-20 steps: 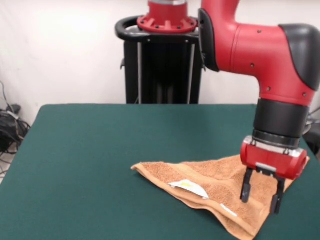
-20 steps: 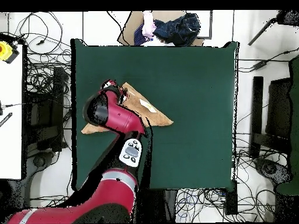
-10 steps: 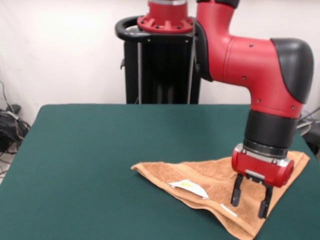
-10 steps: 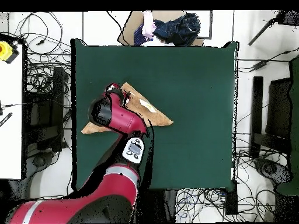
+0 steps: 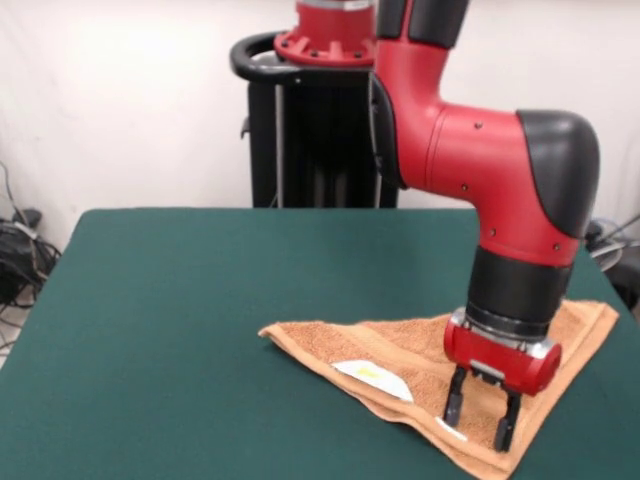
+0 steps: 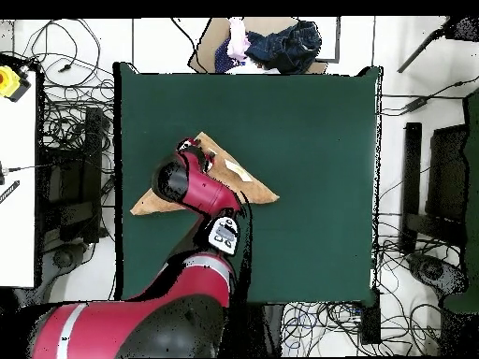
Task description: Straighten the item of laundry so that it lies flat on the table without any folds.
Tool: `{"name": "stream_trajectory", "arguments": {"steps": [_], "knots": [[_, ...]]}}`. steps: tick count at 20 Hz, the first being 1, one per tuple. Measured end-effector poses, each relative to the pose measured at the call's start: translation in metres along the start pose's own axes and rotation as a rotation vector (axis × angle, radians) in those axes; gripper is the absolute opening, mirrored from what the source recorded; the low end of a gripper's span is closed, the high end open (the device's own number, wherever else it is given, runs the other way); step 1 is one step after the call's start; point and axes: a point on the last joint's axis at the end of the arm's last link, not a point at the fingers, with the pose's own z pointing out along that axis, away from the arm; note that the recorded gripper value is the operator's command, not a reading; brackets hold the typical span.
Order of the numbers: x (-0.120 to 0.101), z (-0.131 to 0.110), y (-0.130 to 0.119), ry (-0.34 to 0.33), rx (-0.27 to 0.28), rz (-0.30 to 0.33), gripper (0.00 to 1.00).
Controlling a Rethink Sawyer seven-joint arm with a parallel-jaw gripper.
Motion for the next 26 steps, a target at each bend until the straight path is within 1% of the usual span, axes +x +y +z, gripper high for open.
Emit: {"name": "stream_trajectory", "arguments": {"steps": [3,16,17,26], "knots": [[0.001,0.008,0.001,-0.005,-0.003,0.001,1.0],[-0.005,0.012,0.007,-0.02,-0.017,0.002,1.0],[-0.005,0.013,0.007,-0.022,-0.017,0.002,0.0],[-0.007,0.015,0.008,-0.034,-0.021,0.002,0.0]]}}
